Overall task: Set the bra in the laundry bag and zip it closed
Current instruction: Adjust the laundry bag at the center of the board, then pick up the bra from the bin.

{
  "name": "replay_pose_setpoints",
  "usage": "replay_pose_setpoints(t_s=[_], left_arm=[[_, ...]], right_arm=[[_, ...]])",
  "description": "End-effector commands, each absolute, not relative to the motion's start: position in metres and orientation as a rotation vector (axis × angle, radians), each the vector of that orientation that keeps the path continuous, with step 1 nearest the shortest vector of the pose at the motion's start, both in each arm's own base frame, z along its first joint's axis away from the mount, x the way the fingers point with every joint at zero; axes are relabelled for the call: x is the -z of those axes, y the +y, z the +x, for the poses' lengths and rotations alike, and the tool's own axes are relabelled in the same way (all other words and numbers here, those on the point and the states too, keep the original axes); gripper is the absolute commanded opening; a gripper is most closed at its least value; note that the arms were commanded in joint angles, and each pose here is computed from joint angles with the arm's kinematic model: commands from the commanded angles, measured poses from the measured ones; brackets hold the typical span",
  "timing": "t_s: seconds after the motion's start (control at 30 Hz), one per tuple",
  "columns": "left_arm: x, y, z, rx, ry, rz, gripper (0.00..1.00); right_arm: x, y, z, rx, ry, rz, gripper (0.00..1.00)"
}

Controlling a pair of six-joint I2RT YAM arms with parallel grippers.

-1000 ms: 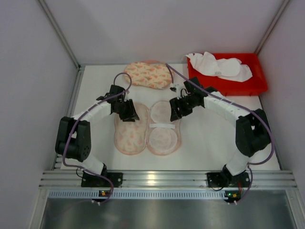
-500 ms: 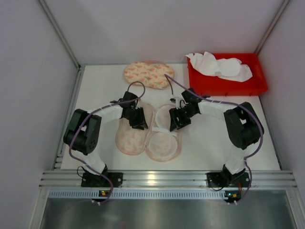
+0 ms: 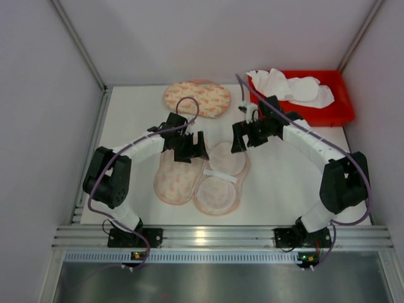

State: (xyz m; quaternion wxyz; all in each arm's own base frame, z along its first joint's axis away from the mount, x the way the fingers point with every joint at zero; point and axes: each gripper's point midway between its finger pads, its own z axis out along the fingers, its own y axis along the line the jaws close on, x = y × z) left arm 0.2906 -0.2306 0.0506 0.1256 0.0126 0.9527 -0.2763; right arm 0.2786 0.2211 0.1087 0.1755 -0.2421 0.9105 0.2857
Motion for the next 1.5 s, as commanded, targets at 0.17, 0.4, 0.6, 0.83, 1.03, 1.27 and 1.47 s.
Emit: replay_pose_setpoints(t_s=[0.17, 0.4, 0.6, 0.83, 1.03, 1.27, 1.47], left_arm=[[-0.23, -0.24, 0.389, 0.67, 2.153, 0.333, 0.99], [-0.243, -0.224, 0.431, 0.553, 2.117, 0.236, 0.99], [-0.224, -0.225, 0.423, 0.605, 2.174, 0.224, 0.98], [-0.204, -0.215, 0.42, 0.607, 2.226, 0.188, 0.99], [-0.183, -0.208, 0.422, 0.613, 2.278, 0.147, 0.99], [-0.171, -0.193, 0.428, 0.631, 2.316, 0.071, 0.99], [-0.164, -0.178, 0.431, 0.659, 2.336, 0.005, 0.99]], right_arm=[[-0.301, 0.142, 0.451, -0.397, 2.023, -0.43, 0.99], [-0.304, 0.093, 0.55, -0.147, 1.987, -0.251, 1.0], [-0.248, 0.09, 0.615, -0.274, 1.986, -0.038, 0.92], [-0.213, 0.069, 0.659, -0.197, 1.906, 0.205, 0.73], [-0.187, 0.068, 0.684, -0.207, 1.873, 0.259, 0.65], [-0.157, 0.065, 0.703, -0.197, 1.853, 0.303, 0.64], [-0.14, 0.066, 0.705, -0.2, 1.872, 0.302, 0.4]])
